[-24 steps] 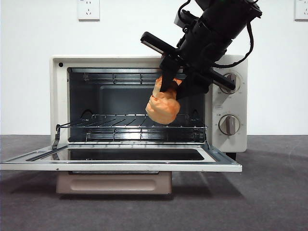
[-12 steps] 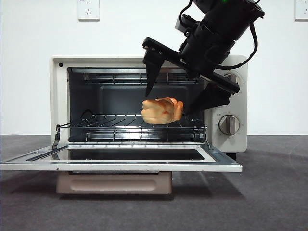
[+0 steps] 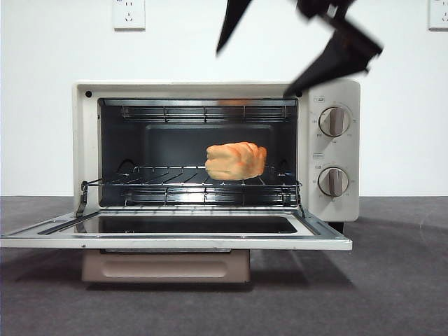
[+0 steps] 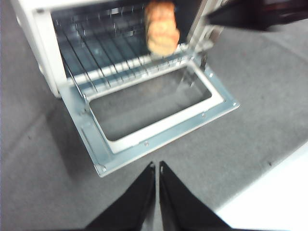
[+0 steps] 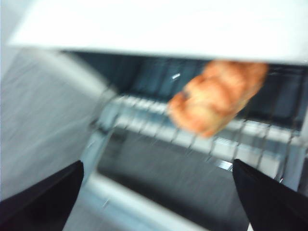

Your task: The left arm flap open the oven, the right arm pick bread and place it into oven, the left arm flap close the oven

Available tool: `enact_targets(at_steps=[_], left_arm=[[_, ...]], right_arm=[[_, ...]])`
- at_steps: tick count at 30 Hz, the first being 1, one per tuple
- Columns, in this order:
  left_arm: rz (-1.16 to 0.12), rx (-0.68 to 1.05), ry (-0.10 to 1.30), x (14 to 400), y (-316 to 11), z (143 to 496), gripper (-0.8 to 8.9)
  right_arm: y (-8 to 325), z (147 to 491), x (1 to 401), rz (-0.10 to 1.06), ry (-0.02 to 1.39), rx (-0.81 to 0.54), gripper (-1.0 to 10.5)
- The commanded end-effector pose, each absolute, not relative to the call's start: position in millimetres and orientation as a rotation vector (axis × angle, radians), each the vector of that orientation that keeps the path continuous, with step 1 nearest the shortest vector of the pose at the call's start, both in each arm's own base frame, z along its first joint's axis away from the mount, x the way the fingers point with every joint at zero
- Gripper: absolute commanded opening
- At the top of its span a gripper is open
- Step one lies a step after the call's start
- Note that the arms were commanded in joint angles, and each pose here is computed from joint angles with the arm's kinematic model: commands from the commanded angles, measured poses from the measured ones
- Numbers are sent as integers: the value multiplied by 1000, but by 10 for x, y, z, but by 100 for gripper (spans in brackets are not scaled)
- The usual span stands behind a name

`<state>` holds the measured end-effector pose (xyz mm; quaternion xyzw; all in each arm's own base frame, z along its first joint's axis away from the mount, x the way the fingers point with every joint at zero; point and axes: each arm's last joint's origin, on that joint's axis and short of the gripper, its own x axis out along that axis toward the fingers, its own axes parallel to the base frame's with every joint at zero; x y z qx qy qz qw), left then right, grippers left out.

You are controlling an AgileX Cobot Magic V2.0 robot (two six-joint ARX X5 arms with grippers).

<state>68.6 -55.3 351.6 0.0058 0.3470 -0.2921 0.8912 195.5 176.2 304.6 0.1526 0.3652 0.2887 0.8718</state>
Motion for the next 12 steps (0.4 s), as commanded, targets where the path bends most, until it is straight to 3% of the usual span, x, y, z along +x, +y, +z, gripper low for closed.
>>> enact_targets(at_steps=[1, 5, 12], left_arm=[[-684, -16, 775, 780, -664, 3540, 15], [-706, 13, 870, 972, -811, 3451, 14], [-753, -100, 982, 1459, -920, 3277, 14]], right_arm=[[1673, 3279, 1738, 715, 718, 280, 495], [1442, 3484, 1436, 822, 692, 275, 495], [975, 3634, 963, 787, 661, 246, 495]])
